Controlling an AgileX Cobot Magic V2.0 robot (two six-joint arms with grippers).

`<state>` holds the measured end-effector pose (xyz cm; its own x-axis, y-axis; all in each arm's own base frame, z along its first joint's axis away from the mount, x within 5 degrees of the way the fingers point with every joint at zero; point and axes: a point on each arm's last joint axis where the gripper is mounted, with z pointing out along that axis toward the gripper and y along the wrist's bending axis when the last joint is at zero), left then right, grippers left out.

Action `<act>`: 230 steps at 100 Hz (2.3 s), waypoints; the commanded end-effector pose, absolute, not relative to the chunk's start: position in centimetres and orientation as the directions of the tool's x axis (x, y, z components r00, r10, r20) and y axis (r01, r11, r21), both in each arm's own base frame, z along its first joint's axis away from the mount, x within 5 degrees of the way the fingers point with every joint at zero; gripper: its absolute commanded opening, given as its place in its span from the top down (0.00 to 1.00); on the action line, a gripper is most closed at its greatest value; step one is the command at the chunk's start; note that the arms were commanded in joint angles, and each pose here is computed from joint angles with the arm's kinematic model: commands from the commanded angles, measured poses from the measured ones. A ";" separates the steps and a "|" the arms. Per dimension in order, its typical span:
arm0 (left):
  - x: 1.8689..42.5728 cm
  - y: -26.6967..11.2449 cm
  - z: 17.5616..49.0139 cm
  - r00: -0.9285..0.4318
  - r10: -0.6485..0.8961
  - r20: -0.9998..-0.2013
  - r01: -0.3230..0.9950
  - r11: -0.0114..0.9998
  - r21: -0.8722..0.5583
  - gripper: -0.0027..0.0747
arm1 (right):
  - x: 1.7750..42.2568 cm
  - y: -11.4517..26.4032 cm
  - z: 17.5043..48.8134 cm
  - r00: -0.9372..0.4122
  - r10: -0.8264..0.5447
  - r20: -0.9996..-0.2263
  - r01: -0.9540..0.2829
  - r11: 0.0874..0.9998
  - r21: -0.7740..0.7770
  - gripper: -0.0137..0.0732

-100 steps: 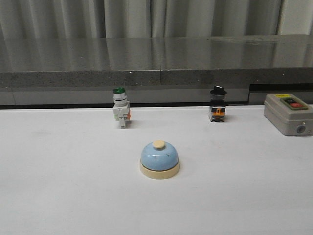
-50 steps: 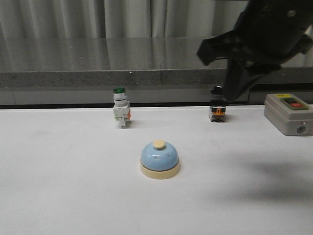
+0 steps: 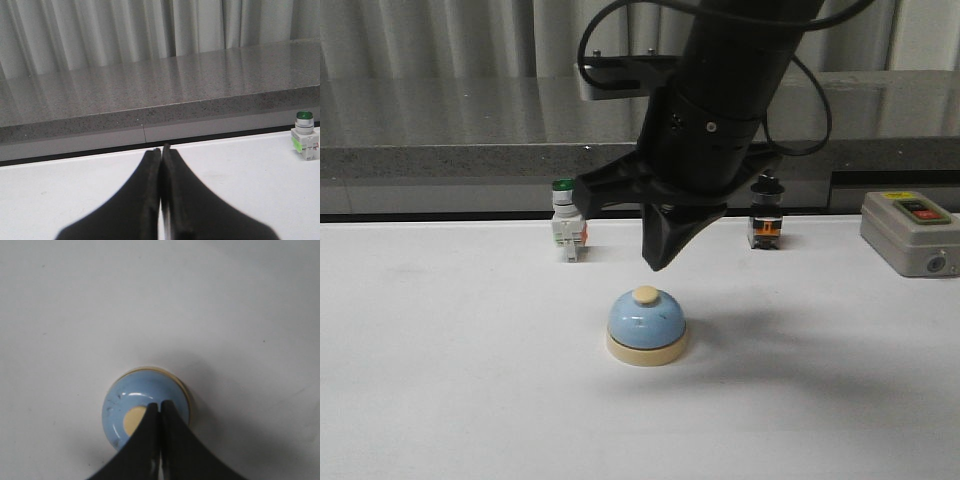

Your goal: Place and press bell with both arms

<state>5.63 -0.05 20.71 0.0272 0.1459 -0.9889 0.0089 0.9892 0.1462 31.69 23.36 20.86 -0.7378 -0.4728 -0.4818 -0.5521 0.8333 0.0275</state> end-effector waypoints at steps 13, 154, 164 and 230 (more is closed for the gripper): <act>5.5 -0.1 20.3 0.101 0.134 -0.986 0.008 0.991 0.136 0.99 | 31.9 24.1 23.5 -0.696 -0.444 -0.564 -0.562 0.826 0.044 0.91; 5.5 -0.1 20.3 0.101 0.134 -0.986 0.008 0.991 0.136 0.99 | 26.6 9.0 33.9 -0.590 -0.200 -0.782 -0.306 0.952 -0.013 0.91; 5.5 -0.1 20.3 0.101 0.134 -0.986 0.008 0.991 0.136 0.99 | 24.6 6.4 33.9 -0.575 -0.140 -0.806 -0.232 0.973 -0.003 0.91; 5.5 -0.1 20.3 0.101 0.134 -0.986 0.008 0.991 0.136 0.99 | 9.4 1.5 32.4 -0.282 -0.028 -0.959 -0.148 0.989 0.015 0.91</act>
<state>5.63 -0.05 20.71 0.0272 0.1459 -0.9889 0.0089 0.9892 0.1462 9.91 1.66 30.85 -0.3969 -0.0404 -0.9170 -0.1516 0.9882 0.0221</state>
